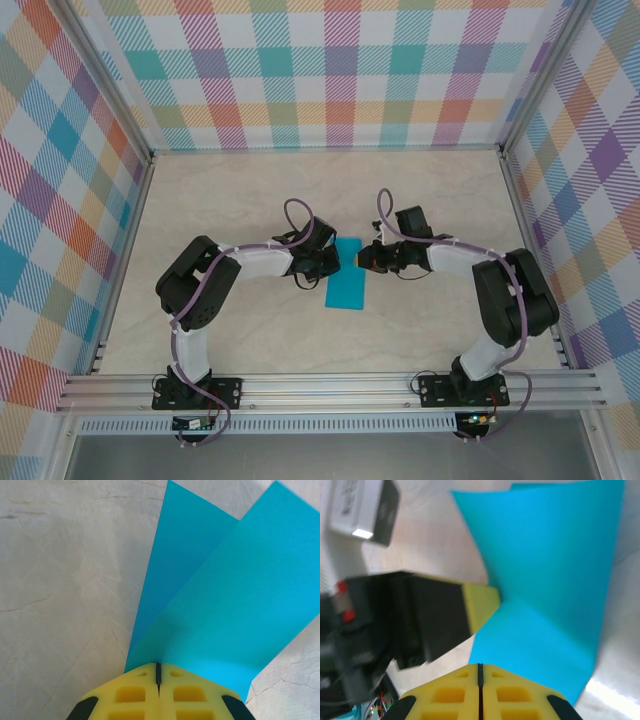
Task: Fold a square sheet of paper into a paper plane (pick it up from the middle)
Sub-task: Fold the square sheet of paper in half at the center of the table.
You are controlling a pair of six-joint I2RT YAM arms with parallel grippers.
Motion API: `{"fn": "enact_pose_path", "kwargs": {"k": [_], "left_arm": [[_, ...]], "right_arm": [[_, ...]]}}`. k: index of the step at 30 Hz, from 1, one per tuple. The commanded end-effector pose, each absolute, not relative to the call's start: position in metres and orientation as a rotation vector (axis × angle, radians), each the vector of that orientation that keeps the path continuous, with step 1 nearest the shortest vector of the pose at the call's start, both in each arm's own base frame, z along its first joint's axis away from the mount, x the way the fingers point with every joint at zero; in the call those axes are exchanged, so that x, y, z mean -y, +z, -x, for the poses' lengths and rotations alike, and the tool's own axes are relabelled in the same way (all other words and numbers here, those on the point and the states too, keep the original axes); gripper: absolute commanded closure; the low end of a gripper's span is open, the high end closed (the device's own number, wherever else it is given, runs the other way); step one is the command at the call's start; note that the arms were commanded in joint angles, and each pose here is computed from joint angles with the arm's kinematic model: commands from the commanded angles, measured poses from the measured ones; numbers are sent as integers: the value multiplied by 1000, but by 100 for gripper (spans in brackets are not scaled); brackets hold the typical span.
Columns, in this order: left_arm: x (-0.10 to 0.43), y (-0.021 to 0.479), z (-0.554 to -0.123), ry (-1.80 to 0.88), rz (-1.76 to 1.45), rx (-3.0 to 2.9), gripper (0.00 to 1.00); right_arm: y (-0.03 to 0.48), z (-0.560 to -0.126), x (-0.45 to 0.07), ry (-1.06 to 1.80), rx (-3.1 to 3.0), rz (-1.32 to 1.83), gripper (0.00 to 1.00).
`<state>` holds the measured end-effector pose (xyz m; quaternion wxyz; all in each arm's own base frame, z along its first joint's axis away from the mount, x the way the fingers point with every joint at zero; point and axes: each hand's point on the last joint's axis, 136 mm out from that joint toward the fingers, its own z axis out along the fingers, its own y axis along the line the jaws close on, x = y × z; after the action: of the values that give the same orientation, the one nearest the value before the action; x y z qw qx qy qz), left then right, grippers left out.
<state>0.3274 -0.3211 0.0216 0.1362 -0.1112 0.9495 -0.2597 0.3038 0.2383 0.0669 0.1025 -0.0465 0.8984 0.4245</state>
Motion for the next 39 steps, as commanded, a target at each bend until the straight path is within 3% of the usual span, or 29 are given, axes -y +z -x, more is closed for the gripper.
{"fn": "enact_pose_path", "kwargs": {"k": [1,13,24,39], "left_arm": [[300,-8,-298,-600,323,-2872,100],[300,-9,-297,-592,317,-2879,100],[299,-10,-297,-579,305,-2886,100],[298,-11,-296,-571,305,-2891,100]], "right_arm": [[61,-310,-243,1308,-2654,174,92],[5,-304,-226,1172,-2794,119,92],[56,-324,-236,1296,-2675,176,91],[3,-329,-221,1174,-2798,118,92]]}}
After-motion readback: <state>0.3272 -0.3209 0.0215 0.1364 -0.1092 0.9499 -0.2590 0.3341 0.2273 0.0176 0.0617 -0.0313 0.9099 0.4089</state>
